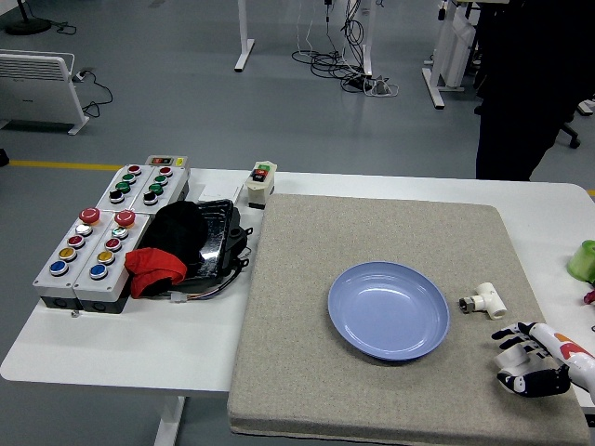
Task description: Pick pipe place plate twice
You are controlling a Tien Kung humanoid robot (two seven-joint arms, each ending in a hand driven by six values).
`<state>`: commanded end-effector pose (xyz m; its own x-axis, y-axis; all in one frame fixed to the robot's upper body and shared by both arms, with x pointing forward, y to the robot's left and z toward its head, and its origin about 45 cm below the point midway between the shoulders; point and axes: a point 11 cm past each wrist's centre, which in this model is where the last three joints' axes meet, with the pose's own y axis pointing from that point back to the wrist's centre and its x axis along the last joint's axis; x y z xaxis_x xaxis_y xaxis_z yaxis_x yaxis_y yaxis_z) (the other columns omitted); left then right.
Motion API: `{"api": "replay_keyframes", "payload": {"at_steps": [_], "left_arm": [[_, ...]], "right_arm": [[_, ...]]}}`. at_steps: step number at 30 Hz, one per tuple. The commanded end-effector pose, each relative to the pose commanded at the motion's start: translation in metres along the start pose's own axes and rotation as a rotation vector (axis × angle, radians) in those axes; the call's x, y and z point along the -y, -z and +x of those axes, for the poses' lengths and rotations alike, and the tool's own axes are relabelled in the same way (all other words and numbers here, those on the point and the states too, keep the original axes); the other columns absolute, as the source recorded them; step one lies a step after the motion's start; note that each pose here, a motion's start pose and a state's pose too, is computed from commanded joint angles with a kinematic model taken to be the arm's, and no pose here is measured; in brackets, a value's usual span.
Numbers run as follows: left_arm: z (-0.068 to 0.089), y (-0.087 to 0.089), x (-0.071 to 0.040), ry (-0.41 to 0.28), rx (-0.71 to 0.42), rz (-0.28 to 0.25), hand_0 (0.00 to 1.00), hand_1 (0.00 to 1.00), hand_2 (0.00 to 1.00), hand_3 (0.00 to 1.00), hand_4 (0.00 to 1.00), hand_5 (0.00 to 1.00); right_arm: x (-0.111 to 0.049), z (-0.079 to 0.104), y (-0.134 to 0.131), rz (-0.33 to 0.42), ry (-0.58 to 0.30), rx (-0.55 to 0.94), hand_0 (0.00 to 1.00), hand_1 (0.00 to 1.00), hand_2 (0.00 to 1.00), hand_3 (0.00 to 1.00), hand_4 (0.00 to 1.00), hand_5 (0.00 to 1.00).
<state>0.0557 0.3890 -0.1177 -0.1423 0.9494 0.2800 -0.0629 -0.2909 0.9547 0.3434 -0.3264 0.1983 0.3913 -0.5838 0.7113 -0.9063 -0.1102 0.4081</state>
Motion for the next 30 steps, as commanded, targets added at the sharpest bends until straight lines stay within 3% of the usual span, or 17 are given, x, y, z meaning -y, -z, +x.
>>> {"api": "replay_keyframes", "payload": {"at_steps": [7, 11, 15, 22, 23, 28, 29, 30], "left_arm": [[0.0, 0.002, 0.0, -0.001, 0.001, 0.004, 0.621, 0.583, 0.512, 0.588, 0.269, 0.998], [0.0, 0.004, 0.0, -0.002, 0.003, 0.009, 0.621, 0.583, 0.511, 0.588, 0.268, 0.998], [0.0, 0.007, 0.0, -0.002, 0.001, 0.013, 0.621, 0.583, 0.511, 0.588, 0.268, 0.998], [0.0, 0.01, 0.0, -0.001, -0.003, 0.018, 0.621, 0.583, 0.514, 0.588, 0.267, 0.998], [0.0, 0.01, 0.0, -0.001, -0.004, 0.019, 0.621, 0.584, 0.514, 0.587, 0.266, 0.998], [0.0, 0.01, 0.0, 0.0, -0.004, 0.017, 0.621, 0.584, 0.514, 0.587, 0.266, 0.998], [0.0, 0.009, 0.0, 0.0, -0.005, 0.016, 0.621, 0.584, 0.514, 0.586, 0.265, 0.998], [0.0, 0.009, 0.0, 0.0, -0.006, 0.015, 0.621, 0.584, 0.514, 0.586, 0.265, 0.998]], "right_arm": [[0.001, 0.009, 0.015, 0.068, -0.049, 0.04, 0.304, 0.412, 0.494, 0.68, 0.634, 0.237], [0.009, 0.017, 0.041, 0.143, -0.076, 0.046, 0.3, 0.412, 0.494, 0.678, 0.648, 0.247], [0.021, 0.018, 0.079, 0.254, -0.036, 0.05, 0.3, 0.412, 0.494, 0.678, 0.648, 0.247], [0.042, 0.008, 0.122, 0.322, 0.013, -0.049, 0.302, 0.42, 0.501, 0.683, 0.634, 0.225], [0.048, 0.003, 0.127, 0.323, 0.032, -0.072, 0.442, 0.534, 0.574, 0.705, 0.634, 0.229], [0.062, -0.015, 0.133, 0.303, 0.097, -0.092, 0.442, 0.534, 0.574, 0.705, 0.634, 0.229], [0.065, -0.019, 0.135, 0.302, 0.101, -0.103, 0.692, 0.729, 0.893, 0.865, 0.663, 0.248], [0.068, -0.021, 0.137, 0.302, 0.101, -0.113, 0.692, 0.729, 0.893, 0.865, 0.663, 0.248]]}}
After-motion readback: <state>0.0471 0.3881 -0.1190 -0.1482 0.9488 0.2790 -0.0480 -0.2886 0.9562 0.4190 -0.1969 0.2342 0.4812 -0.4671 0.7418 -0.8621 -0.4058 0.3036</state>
